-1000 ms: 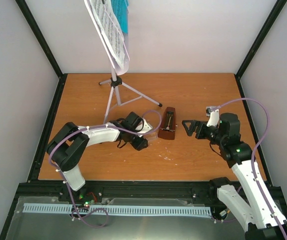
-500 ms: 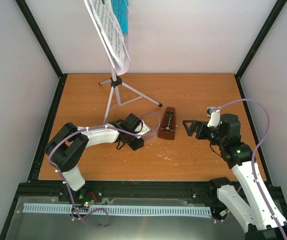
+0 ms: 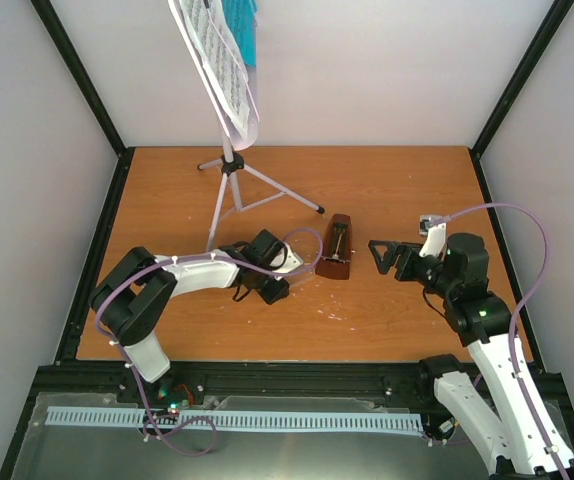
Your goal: Pack up the instrument practice props
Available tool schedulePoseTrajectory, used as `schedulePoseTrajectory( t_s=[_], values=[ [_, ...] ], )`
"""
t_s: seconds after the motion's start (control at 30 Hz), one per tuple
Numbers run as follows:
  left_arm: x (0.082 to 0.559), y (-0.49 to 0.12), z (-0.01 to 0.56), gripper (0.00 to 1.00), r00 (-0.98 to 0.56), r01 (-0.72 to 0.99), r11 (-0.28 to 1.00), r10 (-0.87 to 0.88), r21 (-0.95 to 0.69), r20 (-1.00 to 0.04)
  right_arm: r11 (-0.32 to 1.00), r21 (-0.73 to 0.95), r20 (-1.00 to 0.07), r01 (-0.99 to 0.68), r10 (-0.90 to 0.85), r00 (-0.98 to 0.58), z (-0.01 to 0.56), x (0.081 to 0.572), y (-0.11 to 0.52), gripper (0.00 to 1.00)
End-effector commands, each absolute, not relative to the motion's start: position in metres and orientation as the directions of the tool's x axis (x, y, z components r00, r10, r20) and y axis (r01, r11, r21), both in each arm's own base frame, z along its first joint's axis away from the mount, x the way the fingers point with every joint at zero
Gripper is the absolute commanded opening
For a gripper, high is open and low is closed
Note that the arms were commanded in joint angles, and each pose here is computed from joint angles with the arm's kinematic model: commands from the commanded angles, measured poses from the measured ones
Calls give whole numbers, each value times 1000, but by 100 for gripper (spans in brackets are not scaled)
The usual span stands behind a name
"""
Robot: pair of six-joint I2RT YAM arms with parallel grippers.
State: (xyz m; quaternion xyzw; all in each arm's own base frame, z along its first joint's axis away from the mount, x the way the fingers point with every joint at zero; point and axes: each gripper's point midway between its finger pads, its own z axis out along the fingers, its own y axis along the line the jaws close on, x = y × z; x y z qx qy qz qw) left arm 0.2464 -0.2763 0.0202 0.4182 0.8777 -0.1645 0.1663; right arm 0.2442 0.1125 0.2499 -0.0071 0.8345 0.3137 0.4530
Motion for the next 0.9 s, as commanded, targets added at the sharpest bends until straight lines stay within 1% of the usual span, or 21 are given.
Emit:
schedulePoseTrajectory(
  t_s=[0.0,0.37,0.47,0.57,0.7,0.87],
  values=[
    [238,-272,18,30,-583,799,588,707,-125,-401,804,517,-774,-295,291,-563,261,242,109,100],
    [239,-274,27,10,-580,796,593,691,-121,-431,797,509,-776,-326,260,-575,250,239,114,100],
    [239,-272,26,7,-584,792,599,689,-116,-429,791,510,-766,-338,240,-596,240,239,117,100],
    [239,-263,24,1,-596,779,620,688,-90,-415,790,517,-752,-331,234,-617,229,239,118,100],
    [245,-255,27,0,-636,733,677,650,-62,-416,786,527,-738,-323,236,-632,220,240,120,100],
    [248,-253,25,0,-731,634,766,551,-103,-402,790,531,-722,-305,235,-651,207,243,119,100]
  ],
)
